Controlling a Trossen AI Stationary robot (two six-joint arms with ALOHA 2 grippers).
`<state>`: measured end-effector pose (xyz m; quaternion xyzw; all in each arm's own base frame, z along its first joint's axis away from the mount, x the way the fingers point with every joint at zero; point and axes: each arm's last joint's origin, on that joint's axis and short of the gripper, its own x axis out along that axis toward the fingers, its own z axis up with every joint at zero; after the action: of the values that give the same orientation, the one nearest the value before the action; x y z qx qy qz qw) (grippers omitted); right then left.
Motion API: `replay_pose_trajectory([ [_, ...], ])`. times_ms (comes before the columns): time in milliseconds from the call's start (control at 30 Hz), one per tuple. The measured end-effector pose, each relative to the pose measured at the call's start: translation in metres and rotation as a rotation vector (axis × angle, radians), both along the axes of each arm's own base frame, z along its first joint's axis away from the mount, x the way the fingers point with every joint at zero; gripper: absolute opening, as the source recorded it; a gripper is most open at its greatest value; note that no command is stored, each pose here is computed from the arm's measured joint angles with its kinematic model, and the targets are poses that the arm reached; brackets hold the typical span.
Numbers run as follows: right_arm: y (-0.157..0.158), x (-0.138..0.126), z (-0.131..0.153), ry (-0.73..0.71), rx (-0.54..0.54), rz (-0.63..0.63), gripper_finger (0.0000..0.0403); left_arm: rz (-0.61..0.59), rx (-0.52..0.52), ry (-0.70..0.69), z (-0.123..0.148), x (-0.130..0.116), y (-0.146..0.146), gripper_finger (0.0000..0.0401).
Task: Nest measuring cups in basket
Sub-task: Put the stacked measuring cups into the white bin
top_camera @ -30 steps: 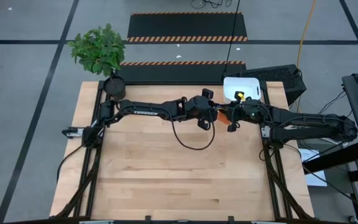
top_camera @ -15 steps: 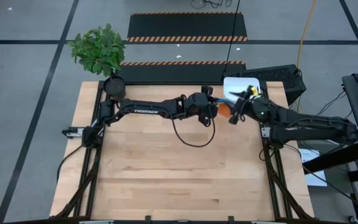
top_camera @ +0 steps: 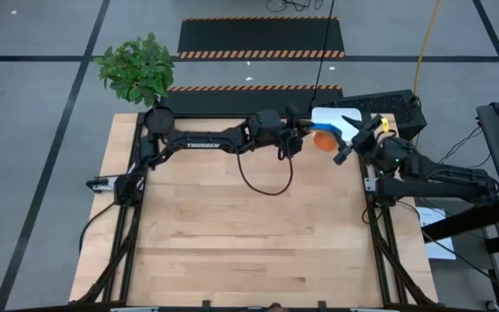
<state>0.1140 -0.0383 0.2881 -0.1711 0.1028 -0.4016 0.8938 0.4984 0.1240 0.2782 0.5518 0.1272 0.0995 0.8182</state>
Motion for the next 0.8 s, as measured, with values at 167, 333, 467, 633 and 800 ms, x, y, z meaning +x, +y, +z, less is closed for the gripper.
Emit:
replay_pose_trajectory([
  [167, 0.003, 0.0, 0.003, -0.029, -0.01, 0.029, 0.0231, 0.027, 0.048, -0.039, 0.004, -0.003, 0.015, 0.0088],
  [333, 0.009, 0.001, 0.009, -0.086, -0.03, 0.079, 0.0231, 0.008, 0.073, -0.073, 0.008, -0.004, 0.018, 0.0088],
  [467, 0.015, 0.002, 0.014, -0.105, -0.063, 0.131, 0.0231, -0.014, 0.107, -0.081, 0.009, -0.004, 0.018, 0.0088],
  [633, 0.021, 0.002, 0.018, -0.115, -0.106, 0.17, 0.0231, -0.025, 0.135, -0.154, 0.024, -0.005, 0.025, 0.0088],
  [800, 0.025, 0.002, 0.022, -0.127, -0.142, 0.197, 0.0231, -0.023, 0.145, -0.192, 0.04, -0.001, 0.035, 0.0088],
])
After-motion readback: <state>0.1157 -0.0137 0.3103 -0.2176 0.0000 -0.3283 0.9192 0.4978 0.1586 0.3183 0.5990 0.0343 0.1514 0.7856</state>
